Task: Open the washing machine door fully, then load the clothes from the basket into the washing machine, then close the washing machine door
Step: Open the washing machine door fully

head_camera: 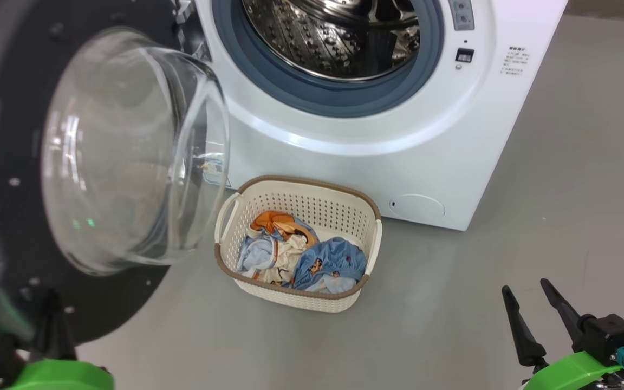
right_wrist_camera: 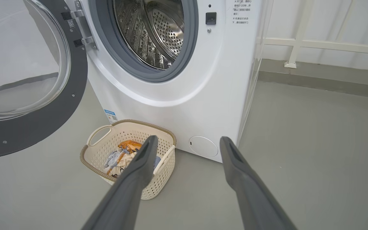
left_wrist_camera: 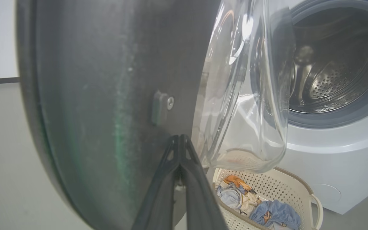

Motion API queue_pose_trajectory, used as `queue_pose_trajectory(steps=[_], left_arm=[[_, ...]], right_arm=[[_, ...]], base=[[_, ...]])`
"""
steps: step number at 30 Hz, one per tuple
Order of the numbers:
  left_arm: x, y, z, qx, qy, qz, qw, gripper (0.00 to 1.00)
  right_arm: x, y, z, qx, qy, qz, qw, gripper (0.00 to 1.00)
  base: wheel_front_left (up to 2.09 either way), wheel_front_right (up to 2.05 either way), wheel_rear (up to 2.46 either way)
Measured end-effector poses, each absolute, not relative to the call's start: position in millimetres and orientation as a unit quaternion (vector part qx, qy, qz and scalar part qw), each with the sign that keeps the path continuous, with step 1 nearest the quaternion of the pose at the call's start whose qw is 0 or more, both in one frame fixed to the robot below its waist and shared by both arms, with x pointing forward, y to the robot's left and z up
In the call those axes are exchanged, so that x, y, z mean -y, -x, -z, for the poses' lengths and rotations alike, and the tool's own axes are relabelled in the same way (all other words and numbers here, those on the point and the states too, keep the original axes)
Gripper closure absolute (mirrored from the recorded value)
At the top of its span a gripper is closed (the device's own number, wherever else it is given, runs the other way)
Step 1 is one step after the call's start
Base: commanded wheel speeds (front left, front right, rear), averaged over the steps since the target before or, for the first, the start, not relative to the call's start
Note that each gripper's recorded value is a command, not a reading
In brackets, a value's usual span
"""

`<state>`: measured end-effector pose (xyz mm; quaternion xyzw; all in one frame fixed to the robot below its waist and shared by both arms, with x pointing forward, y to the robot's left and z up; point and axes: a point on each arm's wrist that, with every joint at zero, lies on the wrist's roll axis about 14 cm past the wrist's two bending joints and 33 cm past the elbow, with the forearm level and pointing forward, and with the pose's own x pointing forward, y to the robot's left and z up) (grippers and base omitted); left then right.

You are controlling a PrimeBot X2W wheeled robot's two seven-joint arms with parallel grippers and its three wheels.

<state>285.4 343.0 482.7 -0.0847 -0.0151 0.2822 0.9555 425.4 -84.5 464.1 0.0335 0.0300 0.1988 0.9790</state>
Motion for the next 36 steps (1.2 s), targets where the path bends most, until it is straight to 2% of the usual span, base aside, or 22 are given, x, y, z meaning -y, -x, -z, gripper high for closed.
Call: queue_pose_trajectory(steps=[19,36], left_arm=[[-417.0,-287.9,-486.9,0.005,0.056,-0.362,0.93,1.0],[-438.0,-298.1,-470.0,-0.018,0.074,-0.393,0.916,1.0]], right_arm=[[96.6,-440.3,-445.6,-0.049,-0.026,-0.192,0.98,0.0],[110.2,-451.6,-437.6,-0.054,-0.021,-0.179,0.982,0.0]], base=[[0.0,0.0,0.0],[0.0,0.0,0.0]])
